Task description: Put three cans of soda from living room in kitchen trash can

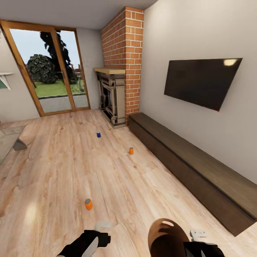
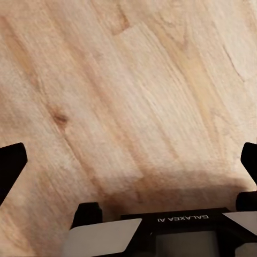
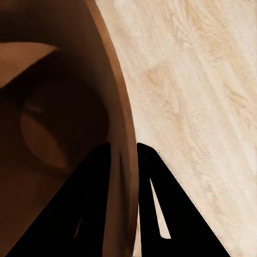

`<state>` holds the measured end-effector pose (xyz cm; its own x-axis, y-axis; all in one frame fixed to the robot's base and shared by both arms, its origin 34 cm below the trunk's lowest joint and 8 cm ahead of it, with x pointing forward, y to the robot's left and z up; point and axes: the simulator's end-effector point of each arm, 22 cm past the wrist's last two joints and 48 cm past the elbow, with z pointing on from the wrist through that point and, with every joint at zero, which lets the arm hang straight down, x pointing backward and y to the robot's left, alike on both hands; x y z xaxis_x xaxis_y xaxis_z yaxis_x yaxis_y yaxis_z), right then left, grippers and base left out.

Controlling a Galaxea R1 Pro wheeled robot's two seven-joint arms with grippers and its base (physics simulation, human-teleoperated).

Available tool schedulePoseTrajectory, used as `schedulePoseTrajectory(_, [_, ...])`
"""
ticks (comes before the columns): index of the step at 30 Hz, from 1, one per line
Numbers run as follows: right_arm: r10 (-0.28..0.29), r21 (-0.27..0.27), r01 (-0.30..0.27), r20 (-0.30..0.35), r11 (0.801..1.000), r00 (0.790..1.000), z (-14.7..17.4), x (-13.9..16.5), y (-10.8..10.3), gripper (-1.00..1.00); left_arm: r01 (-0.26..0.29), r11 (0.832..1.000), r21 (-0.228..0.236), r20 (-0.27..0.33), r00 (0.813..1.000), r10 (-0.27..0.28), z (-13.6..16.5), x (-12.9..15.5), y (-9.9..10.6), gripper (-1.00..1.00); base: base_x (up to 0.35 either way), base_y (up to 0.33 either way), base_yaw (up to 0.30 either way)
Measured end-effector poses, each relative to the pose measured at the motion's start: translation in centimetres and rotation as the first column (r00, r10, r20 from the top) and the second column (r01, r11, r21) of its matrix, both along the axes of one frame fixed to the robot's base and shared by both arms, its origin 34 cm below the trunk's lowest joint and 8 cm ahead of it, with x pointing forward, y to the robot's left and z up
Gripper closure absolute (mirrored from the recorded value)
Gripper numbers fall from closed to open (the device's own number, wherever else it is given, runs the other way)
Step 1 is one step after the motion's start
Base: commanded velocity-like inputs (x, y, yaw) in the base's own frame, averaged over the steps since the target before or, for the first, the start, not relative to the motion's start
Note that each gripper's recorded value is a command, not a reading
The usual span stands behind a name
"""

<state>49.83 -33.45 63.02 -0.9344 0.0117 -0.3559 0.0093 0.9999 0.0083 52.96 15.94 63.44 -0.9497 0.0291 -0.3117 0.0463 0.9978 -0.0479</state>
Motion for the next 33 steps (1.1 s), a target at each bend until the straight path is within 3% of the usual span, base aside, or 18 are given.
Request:
schedulePoseTrajectory(18, [-0.004, -0.005, 0.004, 0.003, 1.0, 1.0, 0.1, 0.1, -0.5, 1.0, -0.032, 0.995, 0.09, -0.088, 0.995, 0.04, -2.9, -4.3, 4.9, -1.0, 0.104, 0.35, 0.0])
schedulePoseTrajectory(26, [-0.006, -0.003, 0.006, 0.001, 1.0, 1.0, 0.1, 0.0, -0.5, 1.0, -0.036, 0.995, 0.095, -0.079, 0.996, 0.044, -2.9, -4.2, 5.3, -1.0, 0.179, 0.324, -0.031])
schedulePoseTrajectory(33, [-0.003, -0.003, 0.003, 0.001, 1.0, 1.0, 0.1, 0.0, -0.4, 1.0, -0.038, 0.995, 0.093, -0.065, 0.997, 0.045, -2.8, -3.9, 5.2, -1.0, 0.257, 0.273, -0.209])
